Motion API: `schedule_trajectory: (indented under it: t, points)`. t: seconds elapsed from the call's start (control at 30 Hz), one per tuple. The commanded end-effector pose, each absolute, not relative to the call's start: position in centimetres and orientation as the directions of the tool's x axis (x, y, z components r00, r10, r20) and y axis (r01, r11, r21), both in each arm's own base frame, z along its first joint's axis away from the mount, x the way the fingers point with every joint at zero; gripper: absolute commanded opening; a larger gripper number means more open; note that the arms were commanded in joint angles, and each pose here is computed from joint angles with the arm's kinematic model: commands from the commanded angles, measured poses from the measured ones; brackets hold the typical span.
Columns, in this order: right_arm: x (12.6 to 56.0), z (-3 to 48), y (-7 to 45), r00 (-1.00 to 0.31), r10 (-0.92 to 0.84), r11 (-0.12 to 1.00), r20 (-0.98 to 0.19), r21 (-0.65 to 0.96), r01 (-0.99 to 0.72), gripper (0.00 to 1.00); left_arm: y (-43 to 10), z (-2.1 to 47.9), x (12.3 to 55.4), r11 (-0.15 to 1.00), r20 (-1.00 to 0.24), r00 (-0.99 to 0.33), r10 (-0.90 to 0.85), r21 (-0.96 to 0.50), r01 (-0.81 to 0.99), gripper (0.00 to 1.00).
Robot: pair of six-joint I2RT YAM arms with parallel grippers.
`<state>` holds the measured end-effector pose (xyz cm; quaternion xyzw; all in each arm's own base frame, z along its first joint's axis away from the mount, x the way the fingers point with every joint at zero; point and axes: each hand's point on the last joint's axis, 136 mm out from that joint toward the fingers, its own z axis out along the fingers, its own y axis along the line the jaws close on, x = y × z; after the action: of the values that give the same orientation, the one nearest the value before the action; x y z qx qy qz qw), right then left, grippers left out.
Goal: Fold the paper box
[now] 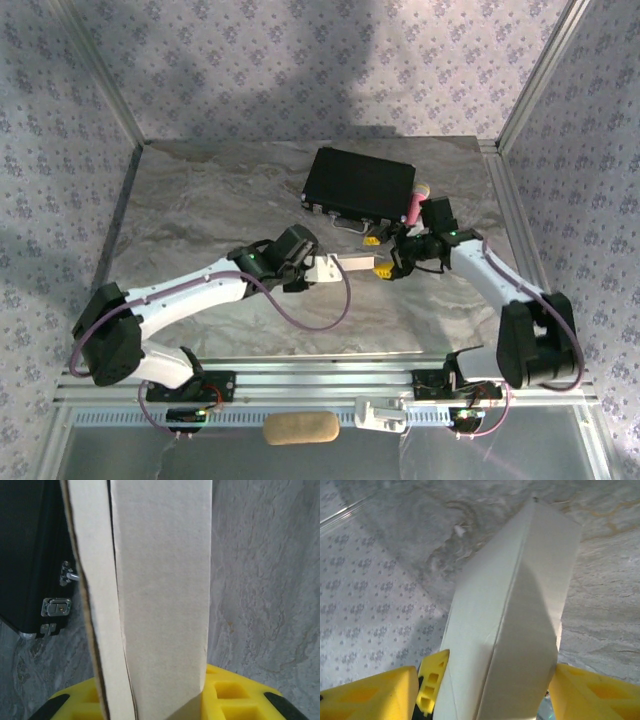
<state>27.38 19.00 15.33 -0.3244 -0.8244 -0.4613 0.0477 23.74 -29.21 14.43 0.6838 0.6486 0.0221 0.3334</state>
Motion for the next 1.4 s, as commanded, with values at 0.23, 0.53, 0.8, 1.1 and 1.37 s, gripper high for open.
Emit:
schedule_trajectory:
  t: [0.23, 0.53, 0.8, 1.1, 1.37]
  points:
    - [26.5, 23.1, 13.2, -0.849, 0.426, 0.727, -0.313, 0.677, 0.116, 0.63, -25.5, 15.1, 18.0, 0.027, -0.279, 0.006, 0.96, 0.113, 0.993, 0.23]
    - [24.7, 23.9, 15.4, -0.584, 0.023, 0.897, -0.812, 0.275, -0.347, 0.51, -22.9, 14.3, 17.9, 0.124, -0.195, -0.125, 0.973, -0.014, 0.992, 0.25]
    - [24.0, 20.1, 21.4, -0.556, -0.375, 0.79, -0.742, 0.058, -0.611, 0.43, -22.8, 11.9, 19.6, 0.133, -0.145, -0.128, 0.981, 0.025, 0.991, 0.27]
    - [24.3, 17.9, 23.1, -0.559, -0.494, 0.74, -0.665, 0.016, -0.672, 0.33, -22.8, 11.5, 20.1, 0.134, -0.158, -0.125, 0.979, 0.048, 0.99, 0.28]
    - [24.3, 17.5, 22.8, -0.583, -0.504, 0.747, -0.637, 0.016, -0.664, 0.24, -23.0, 11.4, 20.3, 0.137, -0.164, -0.127, 0.978, 0.052, 0.989, 0.28]
